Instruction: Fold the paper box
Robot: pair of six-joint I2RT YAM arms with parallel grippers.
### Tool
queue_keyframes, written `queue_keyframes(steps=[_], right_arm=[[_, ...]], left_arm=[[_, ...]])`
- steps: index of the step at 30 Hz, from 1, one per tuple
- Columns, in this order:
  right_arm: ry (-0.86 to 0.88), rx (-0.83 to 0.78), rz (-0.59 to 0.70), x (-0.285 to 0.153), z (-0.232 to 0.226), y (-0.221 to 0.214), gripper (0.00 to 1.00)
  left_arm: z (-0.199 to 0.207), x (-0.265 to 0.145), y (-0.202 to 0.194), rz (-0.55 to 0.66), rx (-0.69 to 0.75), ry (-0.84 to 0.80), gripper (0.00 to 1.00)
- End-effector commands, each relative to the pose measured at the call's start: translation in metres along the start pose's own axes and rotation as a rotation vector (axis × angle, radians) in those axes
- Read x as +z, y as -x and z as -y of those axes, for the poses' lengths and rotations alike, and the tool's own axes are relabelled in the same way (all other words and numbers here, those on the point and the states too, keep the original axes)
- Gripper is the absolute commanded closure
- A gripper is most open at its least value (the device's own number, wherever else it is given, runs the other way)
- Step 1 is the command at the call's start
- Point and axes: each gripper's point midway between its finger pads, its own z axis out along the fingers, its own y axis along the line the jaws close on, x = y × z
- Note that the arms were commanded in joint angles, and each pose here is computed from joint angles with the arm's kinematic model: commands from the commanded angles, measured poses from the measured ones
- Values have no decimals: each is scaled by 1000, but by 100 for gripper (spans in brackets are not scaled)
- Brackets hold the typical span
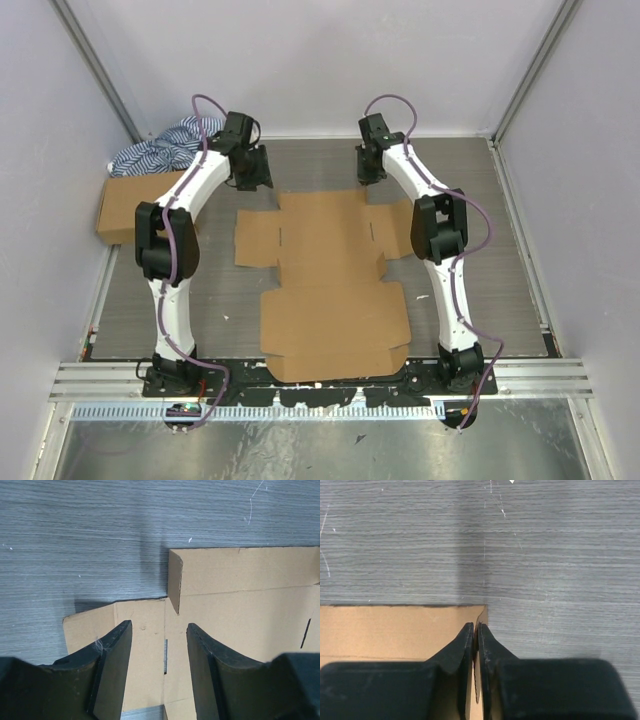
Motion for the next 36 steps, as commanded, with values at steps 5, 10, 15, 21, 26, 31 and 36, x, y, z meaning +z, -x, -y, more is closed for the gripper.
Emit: queue_keyframes(steps=[5, 10, 15, 21, 26, 31, 36], right_arm=[[-19, -8, 28, -13, 4, 12, 99], [9, -1, 107, -34, -1, 24, 99], [94, 28, 255, -72, -12, 40, 99], [181, 27, 515, -153, -23, 63, 99], [315, -44, 752, -229, -46, 63, 99], [446, -129, 780, -267, -64, 35, 99], [523, -241, 733, -287, -88, -3, 99]], left_arm=[[19, -44, 19, 38, 69, -81, 46], [32, -67, 28, 46, 99, -121, 45], [52, -94, 32, 65, 155, -197, 45], [79, -133, 34, 117, 282, -255, 41], [97, -165, 40, 198, 322, -351, 37], [129, -198, 32, 262, 470, -584, 34], [147, -217, 14, 304, 606, -750, 33]])
